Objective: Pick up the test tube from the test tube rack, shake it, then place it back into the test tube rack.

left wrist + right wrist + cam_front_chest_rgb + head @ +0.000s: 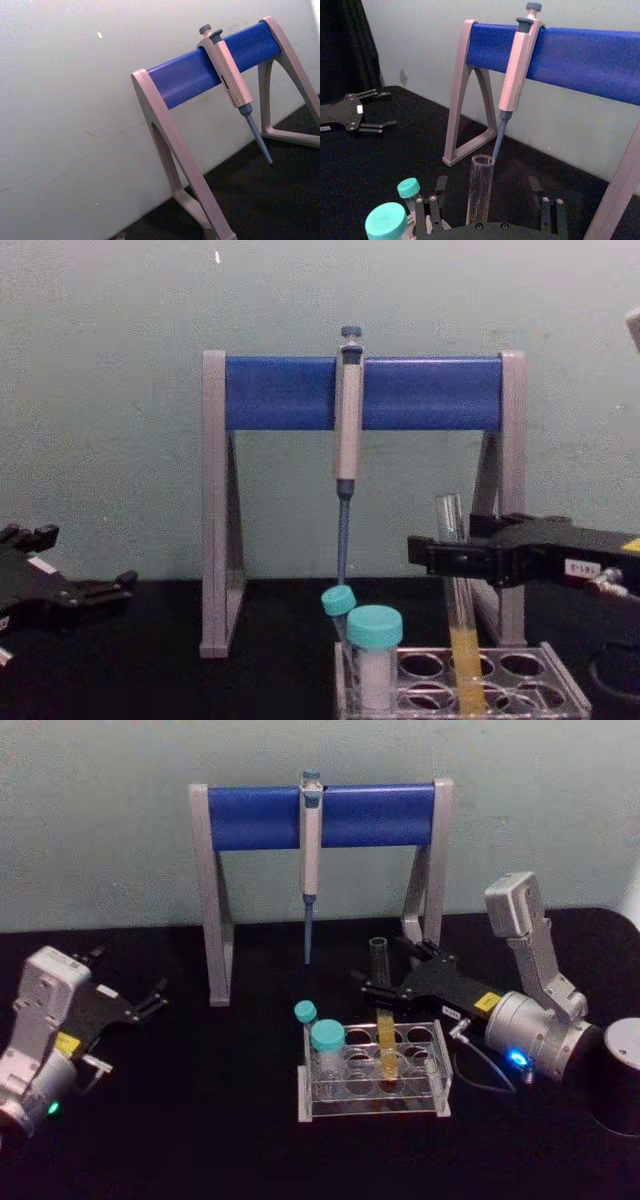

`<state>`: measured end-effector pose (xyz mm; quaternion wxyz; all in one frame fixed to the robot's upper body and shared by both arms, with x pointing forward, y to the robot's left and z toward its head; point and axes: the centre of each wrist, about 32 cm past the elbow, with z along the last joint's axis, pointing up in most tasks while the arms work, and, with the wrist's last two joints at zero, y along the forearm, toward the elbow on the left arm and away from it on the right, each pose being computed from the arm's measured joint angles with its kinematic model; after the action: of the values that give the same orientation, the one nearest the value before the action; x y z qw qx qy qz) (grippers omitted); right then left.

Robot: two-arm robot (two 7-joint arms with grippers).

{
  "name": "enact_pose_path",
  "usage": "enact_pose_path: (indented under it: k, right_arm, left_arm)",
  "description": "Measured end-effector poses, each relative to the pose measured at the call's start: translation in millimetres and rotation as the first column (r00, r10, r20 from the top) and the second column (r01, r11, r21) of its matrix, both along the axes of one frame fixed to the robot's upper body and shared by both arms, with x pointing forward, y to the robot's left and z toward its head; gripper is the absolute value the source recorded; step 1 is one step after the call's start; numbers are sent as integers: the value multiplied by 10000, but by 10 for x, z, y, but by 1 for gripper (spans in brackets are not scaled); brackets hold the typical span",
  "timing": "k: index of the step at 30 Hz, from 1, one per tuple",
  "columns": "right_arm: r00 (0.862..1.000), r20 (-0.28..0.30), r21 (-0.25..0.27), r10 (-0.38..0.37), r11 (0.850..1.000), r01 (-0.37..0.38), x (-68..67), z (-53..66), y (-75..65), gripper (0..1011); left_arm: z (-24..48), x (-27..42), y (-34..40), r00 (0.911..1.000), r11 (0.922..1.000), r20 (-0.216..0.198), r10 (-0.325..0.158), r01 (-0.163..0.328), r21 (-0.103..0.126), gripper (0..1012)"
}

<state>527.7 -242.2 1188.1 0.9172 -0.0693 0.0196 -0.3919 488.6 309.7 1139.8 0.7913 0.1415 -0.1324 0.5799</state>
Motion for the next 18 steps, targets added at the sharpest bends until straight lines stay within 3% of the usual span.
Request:
enact_pose_path:
  k: [18]
  right_arm:
    - [9999, -142, 115, -11, 9999, 12, -14, -2, -3, 1000]
  left_arm:
    - [0, 0, 0, 10000, 10000, 0, 0, 0, 0, 1001]
